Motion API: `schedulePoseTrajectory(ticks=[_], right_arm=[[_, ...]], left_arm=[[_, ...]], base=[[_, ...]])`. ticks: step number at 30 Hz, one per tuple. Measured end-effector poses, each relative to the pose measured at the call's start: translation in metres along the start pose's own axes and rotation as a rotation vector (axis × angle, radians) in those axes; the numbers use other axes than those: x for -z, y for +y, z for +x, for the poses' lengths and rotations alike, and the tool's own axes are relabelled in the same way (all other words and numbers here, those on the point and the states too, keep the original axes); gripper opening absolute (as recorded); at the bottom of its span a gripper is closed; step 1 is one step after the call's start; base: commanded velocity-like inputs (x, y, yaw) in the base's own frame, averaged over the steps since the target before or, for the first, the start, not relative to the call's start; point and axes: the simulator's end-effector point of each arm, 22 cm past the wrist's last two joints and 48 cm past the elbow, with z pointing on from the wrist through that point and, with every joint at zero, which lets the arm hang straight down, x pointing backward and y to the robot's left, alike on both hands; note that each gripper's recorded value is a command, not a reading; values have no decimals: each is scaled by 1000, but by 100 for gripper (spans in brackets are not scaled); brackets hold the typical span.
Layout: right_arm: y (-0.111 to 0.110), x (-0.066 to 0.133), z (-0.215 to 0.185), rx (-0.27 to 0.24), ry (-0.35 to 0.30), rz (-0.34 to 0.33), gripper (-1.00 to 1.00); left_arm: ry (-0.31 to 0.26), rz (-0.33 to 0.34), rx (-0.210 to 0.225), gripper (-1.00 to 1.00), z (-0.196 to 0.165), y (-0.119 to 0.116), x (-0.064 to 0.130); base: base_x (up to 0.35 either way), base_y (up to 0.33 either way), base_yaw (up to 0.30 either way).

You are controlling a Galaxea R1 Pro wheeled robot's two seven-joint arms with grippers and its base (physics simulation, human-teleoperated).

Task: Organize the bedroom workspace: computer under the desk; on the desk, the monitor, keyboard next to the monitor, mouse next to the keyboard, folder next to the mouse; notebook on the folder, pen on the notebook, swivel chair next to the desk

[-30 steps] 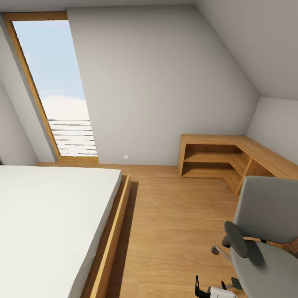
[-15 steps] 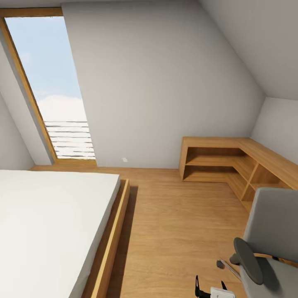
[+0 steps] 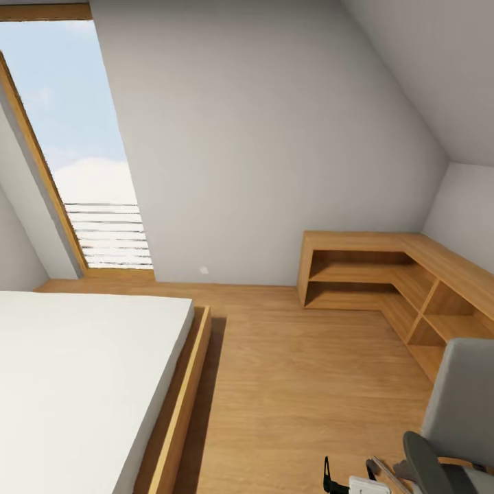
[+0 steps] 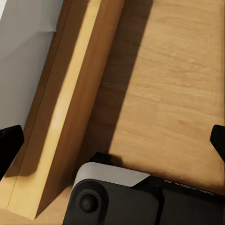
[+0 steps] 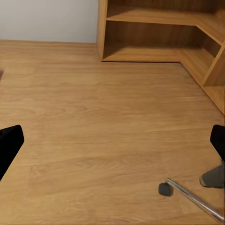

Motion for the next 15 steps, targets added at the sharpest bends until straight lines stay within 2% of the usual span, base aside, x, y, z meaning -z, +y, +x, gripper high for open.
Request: schedulePoseTrajectory(ticks=[15], right_arm=[[0,0,0,0,0,0,100]], left_arm=[[0,1,0,100,0,0,0]], base=[[322,-120,0]])
